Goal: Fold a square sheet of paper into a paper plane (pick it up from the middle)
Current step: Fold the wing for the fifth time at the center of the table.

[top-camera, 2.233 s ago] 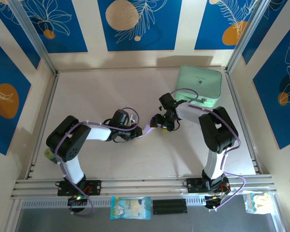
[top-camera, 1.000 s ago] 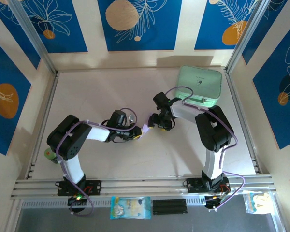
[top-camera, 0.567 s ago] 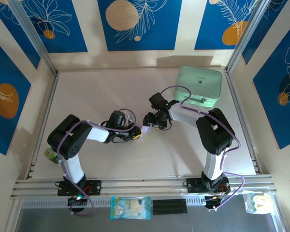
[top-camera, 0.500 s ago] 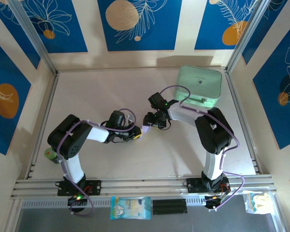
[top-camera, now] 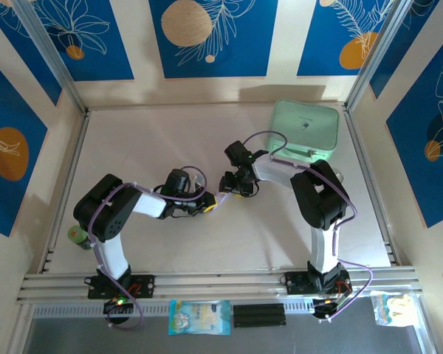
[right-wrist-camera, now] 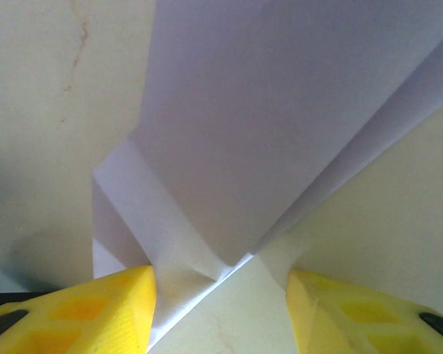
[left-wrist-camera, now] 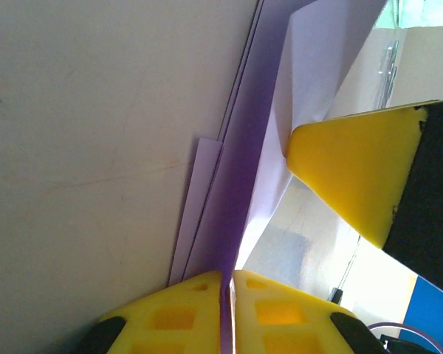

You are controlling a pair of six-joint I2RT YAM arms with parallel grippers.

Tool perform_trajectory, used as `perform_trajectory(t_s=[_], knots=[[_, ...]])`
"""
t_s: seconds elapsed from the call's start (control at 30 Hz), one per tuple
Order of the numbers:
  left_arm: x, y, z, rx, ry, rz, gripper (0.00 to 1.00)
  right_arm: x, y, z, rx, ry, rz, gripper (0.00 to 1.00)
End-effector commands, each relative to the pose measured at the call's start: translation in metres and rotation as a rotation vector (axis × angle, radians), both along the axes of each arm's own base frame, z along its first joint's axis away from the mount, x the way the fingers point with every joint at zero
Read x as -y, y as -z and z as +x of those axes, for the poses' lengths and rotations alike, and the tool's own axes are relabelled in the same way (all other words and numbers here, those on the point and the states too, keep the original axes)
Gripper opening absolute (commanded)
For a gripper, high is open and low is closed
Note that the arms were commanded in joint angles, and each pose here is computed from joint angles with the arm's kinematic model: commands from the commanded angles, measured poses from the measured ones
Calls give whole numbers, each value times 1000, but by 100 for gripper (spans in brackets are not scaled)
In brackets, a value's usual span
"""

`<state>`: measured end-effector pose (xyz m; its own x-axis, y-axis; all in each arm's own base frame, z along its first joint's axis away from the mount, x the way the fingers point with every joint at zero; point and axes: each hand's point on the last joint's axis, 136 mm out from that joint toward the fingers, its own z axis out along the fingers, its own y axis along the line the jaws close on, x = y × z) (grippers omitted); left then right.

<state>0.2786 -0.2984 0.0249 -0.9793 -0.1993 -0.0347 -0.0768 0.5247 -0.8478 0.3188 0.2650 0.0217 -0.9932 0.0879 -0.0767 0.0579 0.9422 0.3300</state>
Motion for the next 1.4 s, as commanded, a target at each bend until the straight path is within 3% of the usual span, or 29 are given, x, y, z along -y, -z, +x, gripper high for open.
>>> perform_trajectory(t_s=[0.0, 0.3, 0.47, 0.6, 0.93, 1.1, 1.23, 1.37], knots=[[-12, 42, -22, -110, -6, 95, 14, 8, 26, -8, -72, 19, -72, 54], [-13, 44, -21, -109, -8, 102, 19, 26, 50, -19, -139, 40, -231, 58], [-14, 45, -22, -113, -6, 112, 14, 28, 51, -21, -153, 52, -240, 59], [-15, 45, -21, -116, -15, 112, 11, 12, 26, -11, -92, 25, -136, 59], [-15, 42, -19, -126, -29, 88, 8, -6, -78, 11, 186, -48, 290, 59], [-13, 40, -17, -122, -27, 81, 8, -23, -81, 3, 189, -112, 448, 52], [-14, 40, -18, -125, -26, 83, 8, -34, -67, 3, 139, -121, 498, 40], [-14, 41, -19, -128, -24, 85, 9, -42, -54, 5, 102, -127, 512, 34]])
